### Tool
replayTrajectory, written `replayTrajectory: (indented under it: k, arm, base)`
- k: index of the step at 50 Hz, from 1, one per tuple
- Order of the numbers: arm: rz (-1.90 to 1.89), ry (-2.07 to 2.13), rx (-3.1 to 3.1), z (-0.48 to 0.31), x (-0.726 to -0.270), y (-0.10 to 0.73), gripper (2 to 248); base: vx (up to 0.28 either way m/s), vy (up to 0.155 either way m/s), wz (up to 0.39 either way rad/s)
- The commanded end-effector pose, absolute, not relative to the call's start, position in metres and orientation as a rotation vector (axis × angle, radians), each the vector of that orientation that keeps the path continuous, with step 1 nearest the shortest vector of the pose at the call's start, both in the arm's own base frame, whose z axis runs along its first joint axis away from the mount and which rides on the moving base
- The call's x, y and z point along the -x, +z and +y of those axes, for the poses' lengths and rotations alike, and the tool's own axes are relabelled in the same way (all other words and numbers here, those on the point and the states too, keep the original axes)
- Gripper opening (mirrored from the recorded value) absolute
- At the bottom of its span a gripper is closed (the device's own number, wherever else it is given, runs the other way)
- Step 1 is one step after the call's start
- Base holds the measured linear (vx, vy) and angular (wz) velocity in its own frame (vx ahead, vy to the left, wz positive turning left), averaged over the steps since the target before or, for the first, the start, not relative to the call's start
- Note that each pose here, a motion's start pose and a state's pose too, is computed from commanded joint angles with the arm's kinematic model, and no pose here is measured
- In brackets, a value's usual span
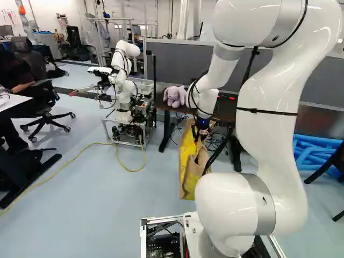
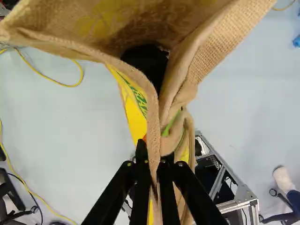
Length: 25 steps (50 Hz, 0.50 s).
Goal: Pick up the bag on the ground and place it on the table
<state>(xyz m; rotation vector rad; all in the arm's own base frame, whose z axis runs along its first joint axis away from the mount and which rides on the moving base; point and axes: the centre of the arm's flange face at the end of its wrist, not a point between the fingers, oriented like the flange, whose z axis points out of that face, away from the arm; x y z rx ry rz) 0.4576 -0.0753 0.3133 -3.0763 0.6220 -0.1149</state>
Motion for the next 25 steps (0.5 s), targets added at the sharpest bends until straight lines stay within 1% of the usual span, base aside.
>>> replayTrajectory:
  k: [25]
  arm:
    - [0.612, -0.101, 3.079, -0.072, -0.456, 0.350, 24]
  base:
    - [0.000, 0.000, 0.000]
